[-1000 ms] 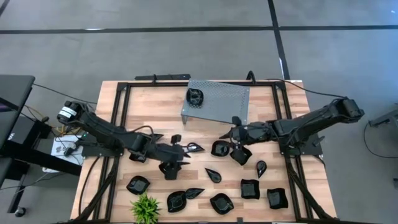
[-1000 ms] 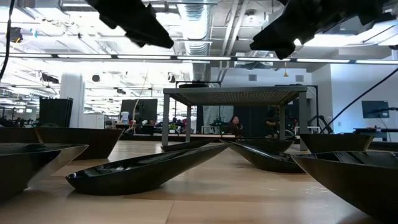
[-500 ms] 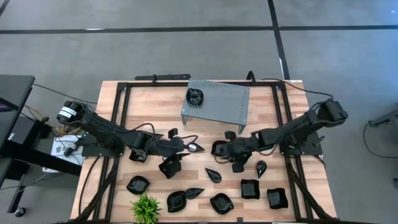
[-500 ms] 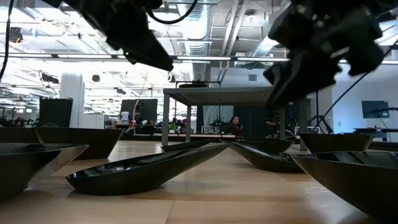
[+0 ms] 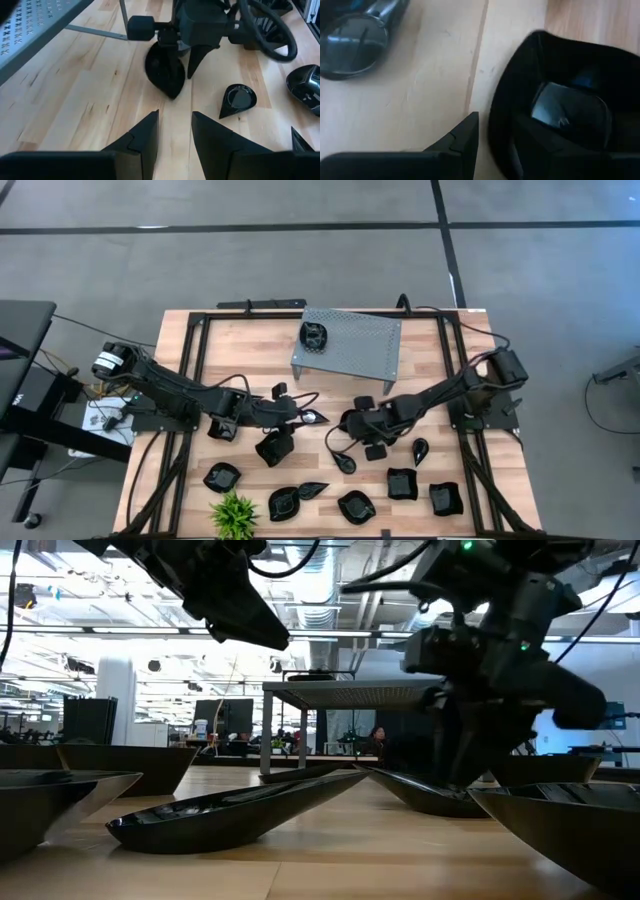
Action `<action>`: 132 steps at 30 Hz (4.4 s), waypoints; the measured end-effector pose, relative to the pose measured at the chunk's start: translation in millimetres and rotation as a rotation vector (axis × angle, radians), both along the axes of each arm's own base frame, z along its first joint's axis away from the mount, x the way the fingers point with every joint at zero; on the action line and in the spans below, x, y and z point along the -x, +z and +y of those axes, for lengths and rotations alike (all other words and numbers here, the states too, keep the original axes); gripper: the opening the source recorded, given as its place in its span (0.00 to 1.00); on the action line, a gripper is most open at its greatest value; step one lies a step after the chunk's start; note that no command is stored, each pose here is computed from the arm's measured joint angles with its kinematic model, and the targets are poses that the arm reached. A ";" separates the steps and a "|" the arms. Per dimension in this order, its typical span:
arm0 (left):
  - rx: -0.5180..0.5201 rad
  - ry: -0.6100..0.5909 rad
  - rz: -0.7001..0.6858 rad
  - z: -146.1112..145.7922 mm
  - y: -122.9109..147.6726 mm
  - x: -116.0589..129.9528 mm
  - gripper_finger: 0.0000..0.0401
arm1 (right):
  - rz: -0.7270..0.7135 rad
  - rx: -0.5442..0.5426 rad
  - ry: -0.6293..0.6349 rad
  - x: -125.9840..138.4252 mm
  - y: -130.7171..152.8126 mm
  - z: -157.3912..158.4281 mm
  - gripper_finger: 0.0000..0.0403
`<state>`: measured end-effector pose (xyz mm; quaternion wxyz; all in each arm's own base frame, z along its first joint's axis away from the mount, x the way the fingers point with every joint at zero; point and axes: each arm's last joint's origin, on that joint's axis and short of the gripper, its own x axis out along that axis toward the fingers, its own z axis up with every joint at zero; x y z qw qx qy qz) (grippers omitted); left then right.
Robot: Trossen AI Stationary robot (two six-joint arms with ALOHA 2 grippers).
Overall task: Pick & Place Mini shaped plates
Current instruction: Stack the black leaf-shaped plate on the other black leaf-shaped plate on the shelf, then put the drop-shaped plate on the shelf
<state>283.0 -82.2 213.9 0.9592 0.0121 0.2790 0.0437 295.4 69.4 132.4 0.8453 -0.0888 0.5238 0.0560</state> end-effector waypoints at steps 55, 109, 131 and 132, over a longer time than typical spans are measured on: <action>-0.120 0.035 -0.214 4.2 53.9 30.2 0.30 | -0.685 -0.038 -0.727 -35.7 183.3 -149.9 0.00; -0.078 0.041 -0.216 2.6 50.5 26.4 0.30 | -0.610 -0.025 -0.275 69.9 242.7 -88.9 0.16; -0.013 0.047 -0.249 19.6 26.1 -10.9 0.30 | -0.446 -0.391 -0.222 75.9 53.4 -7.6 0.16; -0.014 0.051 -0.249 20.8 26.2 -11.2 0.30 | -0.437 -0.402 -0.217 70.7 50.1 -2.2 0.16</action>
